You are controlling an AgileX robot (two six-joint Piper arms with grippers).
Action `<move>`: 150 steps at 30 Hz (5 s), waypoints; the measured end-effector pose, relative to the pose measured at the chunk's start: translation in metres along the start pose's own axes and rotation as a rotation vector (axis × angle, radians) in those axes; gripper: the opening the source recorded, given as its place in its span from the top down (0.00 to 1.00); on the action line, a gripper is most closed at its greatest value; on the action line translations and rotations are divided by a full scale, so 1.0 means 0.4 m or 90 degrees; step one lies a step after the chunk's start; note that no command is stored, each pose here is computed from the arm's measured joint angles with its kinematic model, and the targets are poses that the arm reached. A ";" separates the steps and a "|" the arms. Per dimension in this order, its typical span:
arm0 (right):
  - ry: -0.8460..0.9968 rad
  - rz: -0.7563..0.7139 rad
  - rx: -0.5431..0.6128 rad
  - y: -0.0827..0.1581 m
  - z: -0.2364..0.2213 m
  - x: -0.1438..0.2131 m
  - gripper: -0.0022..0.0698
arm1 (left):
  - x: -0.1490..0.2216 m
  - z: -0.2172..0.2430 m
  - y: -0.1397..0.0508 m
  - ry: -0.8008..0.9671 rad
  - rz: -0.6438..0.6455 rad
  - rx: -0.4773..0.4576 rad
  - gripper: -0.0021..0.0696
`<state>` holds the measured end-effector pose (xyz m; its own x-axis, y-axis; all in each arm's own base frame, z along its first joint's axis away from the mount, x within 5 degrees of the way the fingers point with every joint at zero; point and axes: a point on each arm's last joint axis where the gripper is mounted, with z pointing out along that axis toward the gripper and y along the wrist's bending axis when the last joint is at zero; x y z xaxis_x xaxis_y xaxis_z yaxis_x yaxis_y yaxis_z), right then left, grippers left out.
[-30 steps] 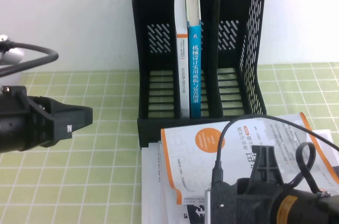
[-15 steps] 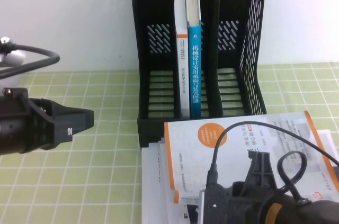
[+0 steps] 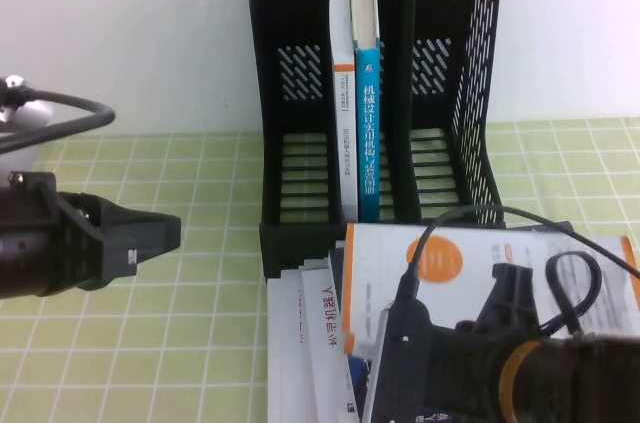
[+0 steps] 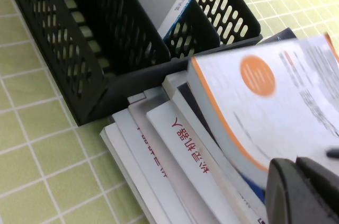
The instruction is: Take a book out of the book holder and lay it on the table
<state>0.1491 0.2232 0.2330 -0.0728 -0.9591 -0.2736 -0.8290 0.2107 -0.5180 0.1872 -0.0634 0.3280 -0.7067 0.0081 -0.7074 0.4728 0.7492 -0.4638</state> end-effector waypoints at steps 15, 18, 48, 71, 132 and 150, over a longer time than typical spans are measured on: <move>-0.005 -0.035 -0.086 -0.057 -0.108 -0.085 0.64 | 0.001 0.000 -0.001 0.003 0.004 0.002 0.98; 0.017 -0.044 -0.093 -0.047 -0.082 -0.090 0.63 | 0.003 0.000 -0.002 0.009 0.005 0.006 0.98; 0.003 -0.055 -0.264 -0.016 -0.117 -0.136 0.18 | 0.009 -0.002 -0.008 0.022 0.029 0.017 0.98; 0.220 -0.038 -0.274 0.091 0.017 0.058 0.97 | 0.011 -0.002 -0.005 0.028 0.042 0.010 0.98; -0.262 0.422 0.212 -0.018 -0.236 0.410 0.97 | 0.379 -0.103 0.014 -0.274 0.063 -0.188 0.97; -0.262 0.423 0.213 -0.018 -0.236 0.410 0.97 | 0.427 -0.086 0.056 -0.273 0.193 -0.275 0.97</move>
<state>0.0909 0.0464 0.2685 -0.2262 -0.4844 -0.8451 -0.4731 0.8130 -0.3394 0.0591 -0.0223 0.2152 -0.2624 0.0634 -0.9629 0.3019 0.9531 -0.0195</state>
